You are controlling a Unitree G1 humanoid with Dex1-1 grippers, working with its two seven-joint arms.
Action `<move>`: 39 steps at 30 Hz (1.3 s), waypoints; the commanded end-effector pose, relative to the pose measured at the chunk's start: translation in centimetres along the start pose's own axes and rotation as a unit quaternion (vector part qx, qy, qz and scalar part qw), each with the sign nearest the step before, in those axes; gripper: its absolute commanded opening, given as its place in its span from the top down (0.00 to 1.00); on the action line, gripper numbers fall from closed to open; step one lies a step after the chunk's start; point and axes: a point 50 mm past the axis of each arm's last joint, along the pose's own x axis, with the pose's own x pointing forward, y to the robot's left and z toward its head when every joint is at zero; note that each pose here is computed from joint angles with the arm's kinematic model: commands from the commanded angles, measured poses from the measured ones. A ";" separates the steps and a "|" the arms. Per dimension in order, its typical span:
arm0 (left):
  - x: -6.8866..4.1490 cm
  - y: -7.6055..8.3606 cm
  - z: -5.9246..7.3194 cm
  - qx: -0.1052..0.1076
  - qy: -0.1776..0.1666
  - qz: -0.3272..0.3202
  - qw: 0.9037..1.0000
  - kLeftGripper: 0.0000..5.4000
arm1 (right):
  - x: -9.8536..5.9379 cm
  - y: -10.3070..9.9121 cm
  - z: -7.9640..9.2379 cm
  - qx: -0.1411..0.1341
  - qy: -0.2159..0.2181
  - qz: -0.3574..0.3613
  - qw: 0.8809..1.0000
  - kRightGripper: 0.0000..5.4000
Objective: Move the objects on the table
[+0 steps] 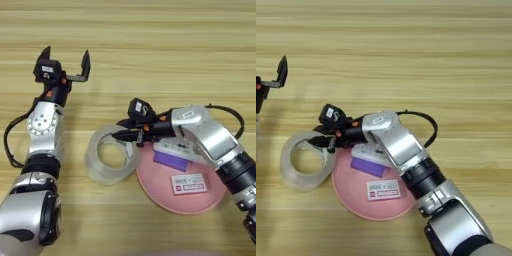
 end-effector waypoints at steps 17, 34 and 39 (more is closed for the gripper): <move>0.3 -0.2 0.3 0.004 -0.008 -0.006 1.000 0.00 | -0.3 0.6 -2.2 -0.005 0.041 0.026 0.999 0.53; 0.3 -0.3 0.2 0.002 -0.006 -0.008 1.000 0.00 | -4.2 -0.8 1.7 -0.028 -0.108 -0.028 0.993 0.15; 0.3 -0.4 0.2 0.002 -0.005 -0.009 1.000 0.00 | -6.7 -1.7 0.5 -0.028 -0.128 -0.051 0.990 0.03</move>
